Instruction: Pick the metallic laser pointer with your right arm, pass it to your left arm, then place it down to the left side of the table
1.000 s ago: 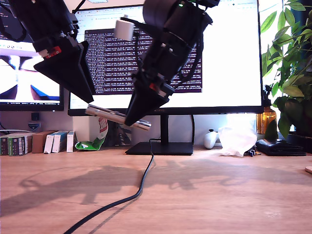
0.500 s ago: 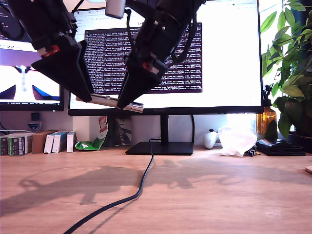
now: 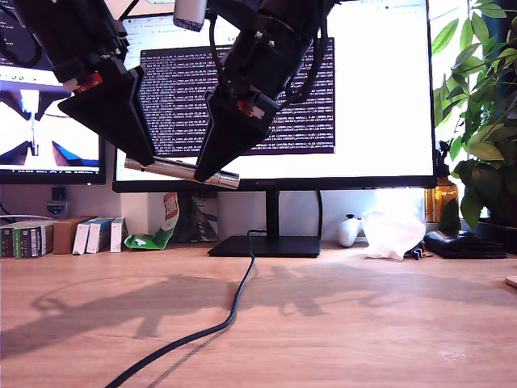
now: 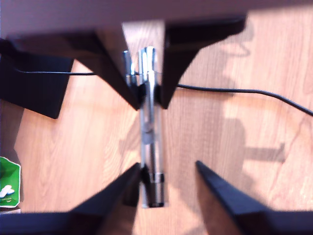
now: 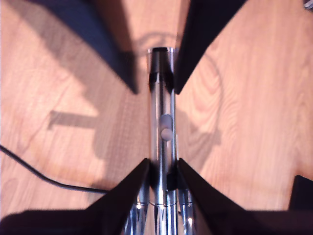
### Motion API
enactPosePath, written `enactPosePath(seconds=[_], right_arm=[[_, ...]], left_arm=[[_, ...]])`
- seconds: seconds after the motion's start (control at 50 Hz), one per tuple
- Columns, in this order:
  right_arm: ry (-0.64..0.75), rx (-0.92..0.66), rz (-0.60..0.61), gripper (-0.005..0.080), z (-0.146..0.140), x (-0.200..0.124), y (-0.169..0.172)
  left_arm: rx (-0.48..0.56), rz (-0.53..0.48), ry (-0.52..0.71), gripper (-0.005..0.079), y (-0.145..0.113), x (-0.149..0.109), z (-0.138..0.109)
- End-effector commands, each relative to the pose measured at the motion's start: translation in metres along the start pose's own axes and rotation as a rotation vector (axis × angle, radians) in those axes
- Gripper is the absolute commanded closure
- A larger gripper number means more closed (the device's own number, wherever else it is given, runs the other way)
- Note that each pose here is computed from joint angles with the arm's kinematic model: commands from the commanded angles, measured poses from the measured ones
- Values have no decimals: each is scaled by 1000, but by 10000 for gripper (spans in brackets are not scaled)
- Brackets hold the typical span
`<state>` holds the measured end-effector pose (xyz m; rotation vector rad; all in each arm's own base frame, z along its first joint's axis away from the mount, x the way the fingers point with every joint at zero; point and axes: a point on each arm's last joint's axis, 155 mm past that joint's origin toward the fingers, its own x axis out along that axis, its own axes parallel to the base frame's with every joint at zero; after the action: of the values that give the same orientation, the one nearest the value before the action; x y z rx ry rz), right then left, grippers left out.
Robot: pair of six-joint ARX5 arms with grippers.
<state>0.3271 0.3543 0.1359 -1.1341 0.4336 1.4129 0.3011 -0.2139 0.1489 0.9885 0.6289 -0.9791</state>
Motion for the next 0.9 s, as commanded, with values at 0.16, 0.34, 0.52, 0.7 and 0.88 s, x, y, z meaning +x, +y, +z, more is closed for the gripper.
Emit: enactPosePath(seconds=[0.16,0.34,0.52,0.7,0.88], right_arm=[[-43,-36,-44,762,24,-11,-10],[-60,-46,-77,762,33,-21,-21],[-70,-52,-96,762,37,-25,-26],[-65,-48,-91,762,35,-25,-26],[-61,-38,-97,762,30,-26,-29]], left_arm=[[-2,-34,0,767,-9,3,0],[-4,-73,-35,670,-16,3,6],[-4,-2,16,401,-2,5,-2],[-2,69,42,329,13,5,-5],[3,68,38,323,12,5,-3]])
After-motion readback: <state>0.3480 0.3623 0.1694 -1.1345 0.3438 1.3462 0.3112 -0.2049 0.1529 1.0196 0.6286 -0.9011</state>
